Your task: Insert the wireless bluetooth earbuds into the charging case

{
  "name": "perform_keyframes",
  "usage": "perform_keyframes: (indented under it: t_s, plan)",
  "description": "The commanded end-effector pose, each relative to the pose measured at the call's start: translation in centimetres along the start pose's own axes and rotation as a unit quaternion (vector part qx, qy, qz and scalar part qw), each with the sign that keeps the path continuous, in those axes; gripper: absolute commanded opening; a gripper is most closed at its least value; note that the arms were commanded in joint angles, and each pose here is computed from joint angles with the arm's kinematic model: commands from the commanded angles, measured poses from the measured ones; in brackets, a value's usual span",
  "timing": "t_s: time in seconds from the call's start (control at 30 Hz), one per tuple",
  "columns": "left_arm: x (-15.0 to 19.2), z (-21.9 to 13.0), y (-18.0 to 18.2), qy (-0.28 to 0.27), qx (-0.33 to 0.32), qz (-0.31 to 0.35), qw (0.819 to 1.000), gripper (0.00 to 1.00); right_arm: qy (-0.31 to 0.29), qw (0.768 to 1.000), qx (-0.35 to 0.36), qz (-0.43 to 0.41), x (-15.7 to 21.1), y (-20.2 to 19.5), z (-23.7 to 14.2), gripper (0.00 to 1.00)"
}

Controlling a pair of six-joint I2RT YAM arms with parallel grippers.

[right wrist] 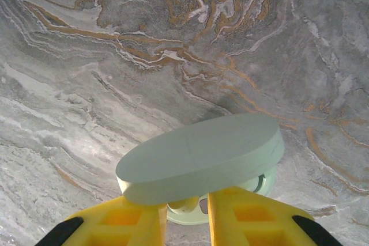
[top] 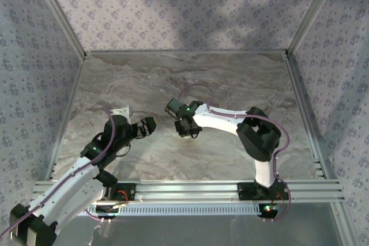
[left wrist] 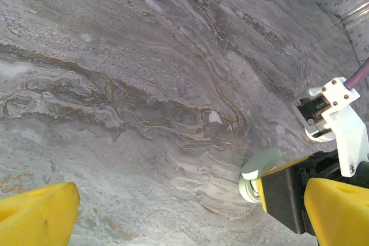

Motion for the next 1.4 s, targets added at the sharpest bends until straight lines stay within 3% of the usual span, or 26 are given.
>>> perform_keyframes:
  t_s: [0.0,0.47,0.77,1.1,1.37]
  plan:
    - [-0.5,-0.2,-0.3,-0.013,0.012,-0.009,1.0,1.0,-0.001,1.0,-0.006,-0.005,-0.1,0.4,-0.8,0.27]
    - [-0.5,0.1,-1.0,0.001,0.027,-0.01,1.0,1.0,-0.038,0.999,-0.031,0.009,-0.5,-0.5,-3.8,0.29]
    - [-1.0,0.6,-2.7,0.012,0.053,-0.016,0.998,1.0,-0.093,0.992,-0.055,0.063,0.2,-5.1,-7.1,0.44]
    - [-1.1,1.8,-5.8,0.013,0.054,-0.01,0.998,1.0,-0.159,0.969,-0.126,0.141,2.2,-12.1,-9.1,0.72]
    - [0.8,3.4,-7.8,0.047,0.066,0.008,0.997,1.0,-0.177,0.952,-0.181,0.172,3.7,-14.7,-10.3,0.79]
Point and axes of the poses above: each hand's point on the last joint's axis, 136 mm out from that joint toward the fingers, its own z axis out along the fingers, its own y axis along the line the jaws close on, x = y × z, the point moved 6 cm from there along -z, back along the fingers, and after that the axes turned 7 degrees about -z, right-handed, at the moved point
